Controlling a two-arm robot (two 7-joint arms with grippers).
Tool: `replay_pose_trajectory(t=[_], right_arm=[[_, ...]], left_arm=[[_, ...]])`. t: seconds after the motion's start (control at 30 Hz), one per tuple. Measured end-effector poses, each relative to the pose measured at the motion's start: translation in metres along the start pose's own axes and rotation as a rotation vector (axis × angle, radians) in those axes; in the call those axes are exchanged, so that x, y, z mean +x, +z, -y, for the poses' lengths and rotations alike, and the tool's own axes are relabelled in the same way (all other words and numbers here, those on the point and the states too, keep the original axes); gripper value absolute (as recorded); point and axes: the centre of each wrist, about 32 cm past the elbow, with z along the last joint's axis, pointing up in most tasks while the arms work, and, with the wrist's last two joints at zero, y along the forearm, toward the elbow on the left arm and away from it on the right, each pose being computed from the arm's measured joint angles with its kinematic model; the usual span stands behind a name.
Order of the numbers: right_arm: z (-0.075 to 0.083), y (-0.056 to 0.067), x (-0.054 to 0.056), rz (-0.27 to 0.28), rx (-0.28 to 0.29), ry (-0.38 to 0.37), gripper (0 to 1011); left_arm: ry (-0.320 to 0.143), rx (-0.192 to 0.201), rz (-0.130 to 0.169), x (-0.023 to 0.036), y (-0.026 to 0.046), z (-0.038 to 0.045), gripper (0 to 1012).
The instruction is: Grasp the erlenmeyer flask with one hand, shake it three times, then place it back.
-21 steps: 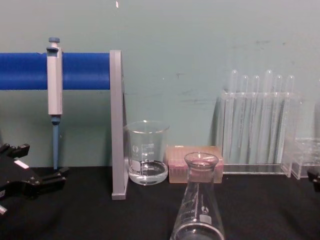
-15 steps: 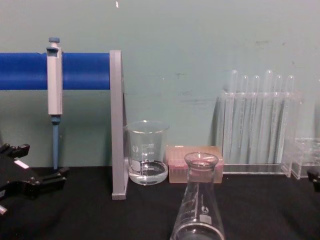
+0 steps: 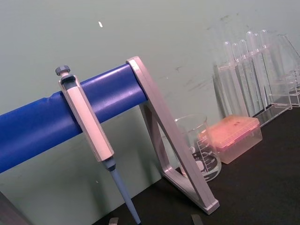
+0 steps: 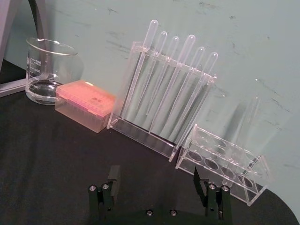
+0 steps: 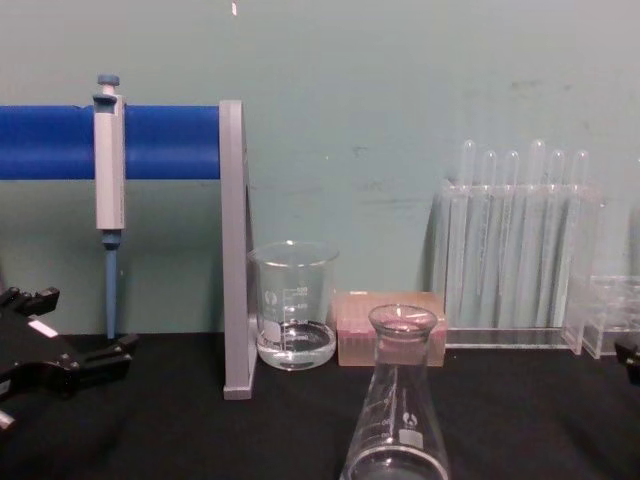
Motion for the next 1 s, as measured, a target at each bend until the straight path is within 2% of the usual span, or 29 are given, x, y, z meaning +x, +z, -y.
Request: replay_pose_trajectory(t=[1.0], right_arm=[[0.0, -0.0001, 0.0, 0.0, 0.0, 0.0, 1004]], left_arm=[[0.0, 0.0, 0.0, 0.0, 0.0, 0.0, 1001]])
